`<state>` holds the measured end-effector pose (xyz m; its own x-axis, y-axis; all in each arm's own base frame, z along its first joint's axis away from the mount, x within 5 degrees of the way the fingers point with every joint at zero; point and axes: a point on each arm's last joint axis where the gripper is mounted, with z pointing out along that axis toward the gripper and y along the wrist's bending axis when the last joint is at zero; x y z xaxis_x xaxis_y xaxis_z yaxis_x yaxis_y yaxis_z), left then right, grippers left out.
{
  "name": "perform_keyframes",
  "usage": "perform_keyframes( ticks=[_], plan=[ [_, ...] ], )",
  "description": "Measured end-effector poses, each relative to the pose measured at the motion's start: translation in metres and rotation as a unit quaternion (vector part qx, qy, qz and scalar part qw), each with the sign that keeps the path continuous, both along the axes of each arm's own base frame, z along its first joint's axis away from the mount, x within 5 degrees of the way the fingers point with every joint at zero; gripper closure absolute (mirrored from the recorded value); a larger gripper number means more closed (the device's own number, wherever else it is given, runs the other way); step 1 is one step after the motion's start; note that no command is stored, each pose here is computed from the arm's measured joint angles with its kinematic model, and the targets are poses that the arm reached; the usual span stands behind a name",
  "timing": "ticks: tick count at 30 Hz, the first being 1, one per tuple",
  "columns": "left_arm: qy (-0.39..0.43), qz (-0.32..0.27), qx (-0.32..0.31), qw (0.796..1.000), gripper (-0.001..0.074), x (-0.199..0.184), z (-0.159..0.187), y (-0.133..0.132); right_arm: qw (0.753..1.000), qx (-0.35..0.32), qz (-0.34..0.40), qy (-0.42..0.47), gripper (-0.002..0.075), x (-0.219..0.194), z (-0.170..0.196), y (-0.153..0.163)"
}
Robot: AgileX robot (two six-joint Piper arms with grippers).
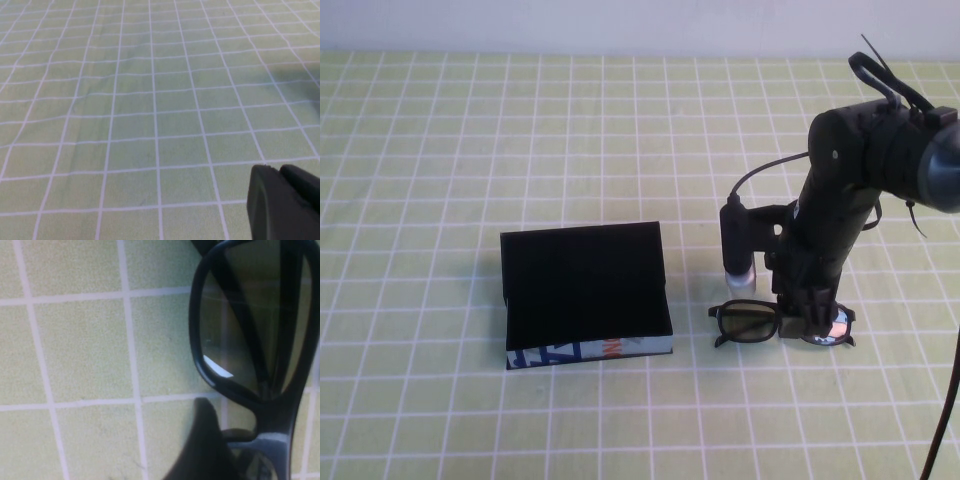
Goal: Return glasses to glasses case
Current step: Pick up the glasses from the table
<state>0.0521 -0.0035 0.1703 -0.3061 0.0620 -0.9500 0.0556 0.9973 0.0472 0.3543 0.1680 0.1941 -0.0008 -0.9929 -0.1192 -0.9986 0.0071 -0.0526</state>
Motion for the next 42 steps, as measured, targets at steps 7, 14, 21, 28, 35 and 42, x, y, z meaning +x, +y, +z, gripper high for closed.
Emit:
perform_keyframes(
  ticks=[7,14,21,28,35,42],
  plan=[
    [0.000,0.000,0.000,1.000,0.0737,0.000,0.000,0.000,1.000,-0.004,0.000,0.008,0.0302,0.001,-0.007,0.000],
    [0.000,0.000,0.000,1.000,0.0737,0.000,0.000,0.000,1.000,-0.005,0.000,0.011,0.0367,0.001,-0.007,0.000],
    [0.000,0.000,0.000,1.000,0.0737,0.000,0.000,0.000,1.000,-0.008,-0.006,0.021,0.0430,-0.001,-0.007,0.000],
    [0.000,0.000,0.000,1.000,0.0737,0.000,0.000,0.000,0.999,-0.012,-0.007,0.032,0.0545,-0.003,-0.007,-0.001],
    [0.000,0.000,0.000,1.000,0.0737,0.000,0.000,0.000,0.999,-0.015,-0.008,0.039,0.0662,-0.005,-0.005,-0.002],
    [0.000,0.000,0.000,1.000,0.0737,0.000,0.000,0.000,0.998,-0.024,-0.034,0.052,0.0663,-0.017,0.010,0.002]
  ],
)
